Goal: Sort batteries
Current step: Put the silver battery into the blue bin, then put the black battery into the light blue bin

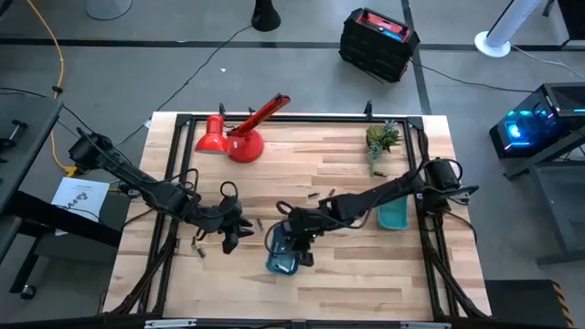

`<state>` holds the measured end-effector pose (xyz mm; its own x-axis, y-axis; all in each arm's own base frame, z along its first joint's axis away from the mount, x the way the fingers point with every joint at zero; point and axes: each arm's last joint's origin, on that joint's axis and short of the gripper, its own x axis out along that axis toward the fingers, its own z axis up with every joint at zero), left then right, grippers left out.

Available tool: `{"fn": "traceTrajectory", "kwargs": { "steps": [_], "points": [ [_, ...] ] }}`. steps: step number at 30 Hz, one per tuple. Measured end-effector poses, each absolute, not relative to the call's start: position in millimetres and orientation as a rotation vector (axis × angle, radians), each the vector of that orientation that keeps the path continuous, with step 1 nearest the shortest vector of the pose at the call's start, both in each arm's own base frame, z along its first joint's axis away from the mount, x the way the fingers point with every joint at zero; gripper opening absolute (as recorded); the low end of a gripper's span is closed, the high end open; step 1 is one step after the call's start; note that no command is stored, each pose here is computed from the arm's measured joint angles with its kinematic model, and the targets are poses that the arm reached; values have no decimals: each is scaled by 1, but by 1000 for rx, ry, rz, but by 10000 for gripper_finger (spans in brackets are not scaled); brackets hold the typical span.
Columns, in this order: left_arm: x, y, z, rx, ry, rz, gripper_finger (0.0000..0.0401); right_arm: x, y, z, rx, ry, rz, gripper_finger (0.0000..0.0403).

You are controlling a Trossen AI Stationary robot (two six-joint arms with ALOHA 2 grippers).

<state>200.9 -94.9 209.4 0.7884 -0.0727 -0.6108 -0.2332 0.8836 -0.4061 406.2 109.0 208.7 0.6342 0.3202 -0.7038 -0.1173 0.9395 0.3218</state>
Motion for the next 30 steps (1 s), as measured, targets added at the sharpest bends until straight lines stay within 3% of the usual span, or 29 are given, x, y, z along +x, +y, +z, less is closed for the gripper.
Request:
{"fn": "traceTrajectory", "kwargs": {
  "steps": [7, 12, 15, 22, 30],
  "points": [
    [202, -99, 224, -452, 703, 58, 129, 414, 105, 224, 286, 792, 192, 181],
    [191, -106, 252, -394, 891, 79, 129, 423, 93, 253, 257, 774, 205, 198],
    [176, -115, 249, -417, 1081, 146, 129, 424, 85, 265, 206, 791, 196, 199],
    [142, -146, 194, -739, 1414, 432, 129, 421, 71, 268, 182, 870, 137, 200],
    [129, -163, 172, -1036, 1337, 931, 129, 419, 66, 265, 167, 905, 93, 200]
  ]
}}
